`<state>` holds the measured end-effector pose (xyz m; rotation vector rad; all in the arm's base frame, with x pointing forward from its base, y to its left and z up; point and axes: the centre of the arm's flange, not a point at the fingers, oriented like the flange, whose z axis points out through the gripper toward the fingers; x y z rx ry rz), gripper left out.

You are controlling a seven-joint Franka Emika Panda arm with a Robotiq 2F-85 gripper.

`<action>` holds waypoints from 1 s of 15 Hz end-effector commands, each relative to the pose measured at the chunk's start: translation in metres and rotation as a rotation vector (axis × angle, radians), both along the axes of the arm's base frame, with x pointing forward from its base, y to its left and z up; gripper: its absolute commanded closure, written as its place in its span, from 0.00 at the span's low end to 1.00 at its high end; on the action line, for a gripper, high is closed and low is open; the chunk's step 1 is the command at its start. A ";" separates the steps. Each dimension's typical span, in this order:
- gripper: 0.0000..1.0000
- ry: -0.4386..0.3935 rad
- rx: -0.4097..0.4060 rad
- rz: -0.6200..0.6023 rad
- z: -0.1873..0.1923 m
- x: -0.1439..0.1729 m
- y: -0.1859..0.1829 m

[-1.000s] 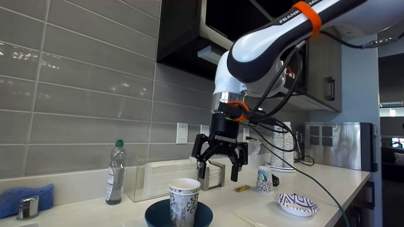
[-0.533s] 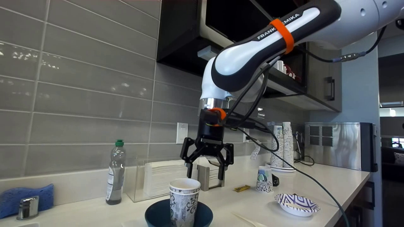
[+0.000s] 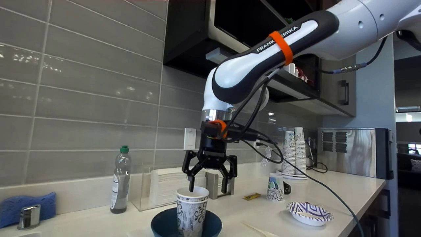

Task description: Remove the paper cups from the blue bowl, put them on the counter, unstack the paper cups and then move the blue bowl to the right

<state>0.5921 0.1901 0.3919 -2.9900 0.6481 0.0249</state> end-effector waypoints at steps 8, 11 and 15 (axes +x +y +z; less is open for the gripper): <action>0.30 -0.009 0.007 -0.003 -0.008 -0.005 -0.003; 0.44 -0.010 0.012 -0.001 -0.010 -0.004 -0.004; 0.43 -0.008 0.023 -0.001 -0.017 -0.004 -0.004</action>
